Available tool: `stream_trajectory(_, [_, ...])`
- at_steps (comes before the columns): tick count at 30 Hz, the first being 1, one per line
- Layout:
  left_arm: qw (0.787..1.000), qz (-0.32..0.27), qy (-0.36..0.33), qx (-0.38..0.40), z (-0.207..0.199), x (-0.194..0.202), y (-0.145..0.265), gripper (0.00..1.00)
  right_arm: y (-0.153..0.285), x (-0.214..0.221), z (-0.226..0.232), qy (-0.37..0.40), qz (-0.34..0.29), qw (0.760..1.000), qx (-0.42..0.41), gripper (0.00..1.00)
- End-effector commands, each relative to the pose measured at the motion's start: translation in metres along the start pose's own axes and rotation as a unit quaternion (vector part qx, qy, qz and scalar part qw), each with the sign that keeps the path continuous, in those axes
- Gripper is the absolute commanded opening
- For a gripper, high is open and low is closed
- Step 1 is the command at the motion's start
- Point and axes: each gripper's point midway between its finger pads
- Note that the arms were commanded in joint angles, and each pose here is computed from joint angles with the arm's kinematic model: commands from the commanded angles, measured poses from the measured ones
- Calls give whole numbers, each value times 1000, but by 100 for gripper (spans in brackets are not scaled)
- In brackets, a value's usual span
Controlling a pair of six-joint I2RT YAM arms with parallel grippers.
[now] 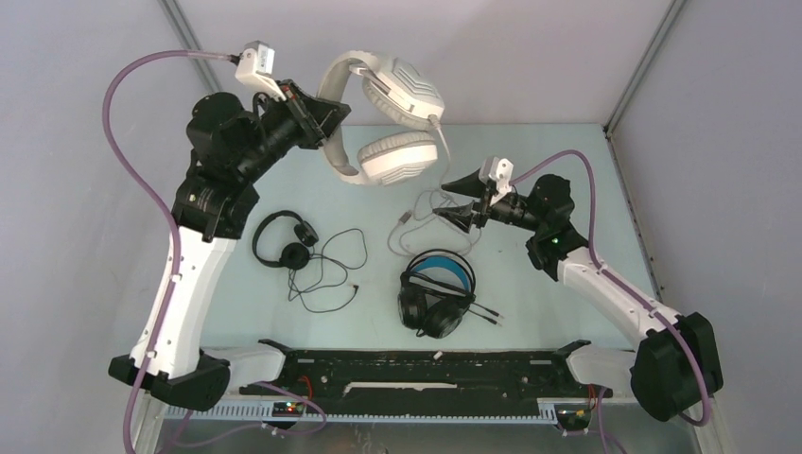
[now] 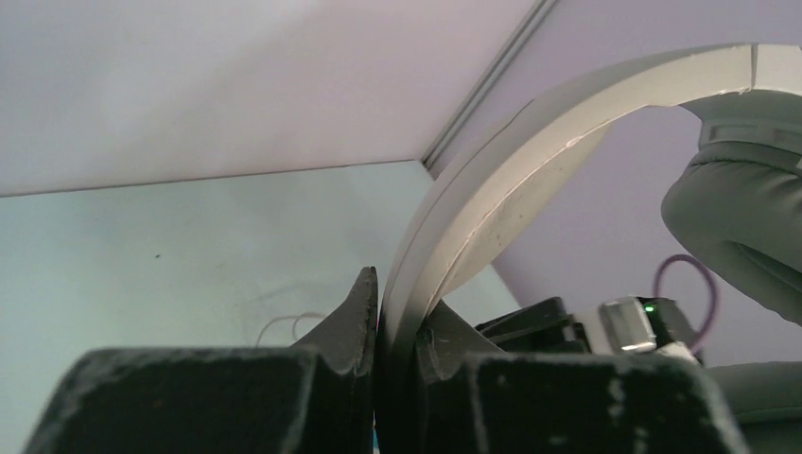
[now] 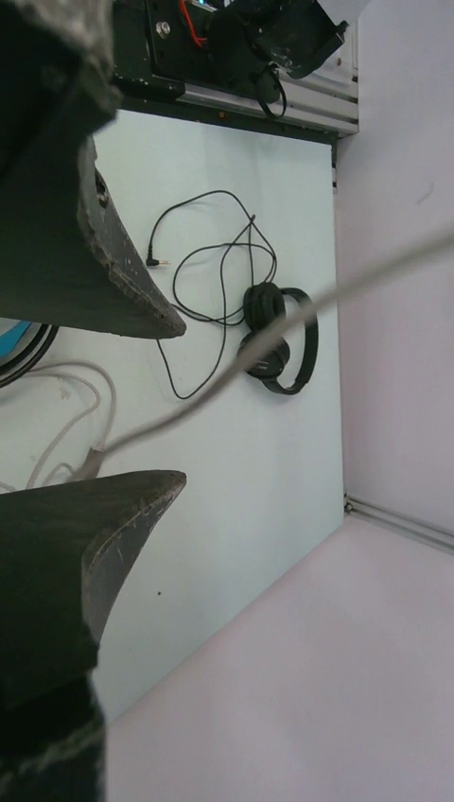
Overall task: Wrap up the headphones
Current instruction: Wrap the headphones cable around the headphones.
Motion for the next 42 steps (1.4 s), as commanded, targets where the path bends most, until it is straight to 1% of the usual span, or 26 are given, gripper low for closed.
stream_trajectory(1, [993,-67,39,92,-44,-40,21,0,-6,-18,-7,20,-35,999,9,54])
stream_trajectory(4, [992,-69,44,98,-45,-41,23,0,-10,-20,-4,16,-43,999,1,54])
stream_trajectory(9, [992,-66,48,101,-44,-37,23,0,-18,-27,2,33,-60,998,-5,61])
stream_trajectory(12, [992,-63,49,102,-43,-35,23,0,-23,-32,9,41,-71,997,-16,62])
stream_trajectory(21, [992,-65,49,95,-37,-33,21,0,-36,-22,25,28,-62,997,-44,54])
stream_trajectory(27, [994,-63,43,74,-26,-29,16,0,-42,-25,36,33,-57,996,-63,56])
stream_trajectory(28, [994,-61,43,73,-25,-28,16,0,-42,-25,36,34,-56,996,-59,52])
stream_trajectory(29, [994,-59,45,76,-26,-27,16,0,-42,-25,35,34,-56,996,-55,46])
stream_trajectory(34, [992,-46,55,104,-34,-18,16,0,-42,-28,25,25,-58,998,-28,12])
stream_trajectory(36, [992,-31,54,106,-32,-8,16,0,-41,-29,19,12,-64,998,-20,0])
stream_trajectory(38, [992,-7,59,109,-28,8,14,0,-41,-28,18,6,-65,998,-21,0])
stream_trajectory(42, [985,41,76,149,-34,39,13,0,-42,-25,14,-4,-60,998,-8,0])
Point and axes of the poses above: each gripper's point midway between its finger pads, its own y axis back along the fingers, its own z axis along the line the jaws close on, x = y × z
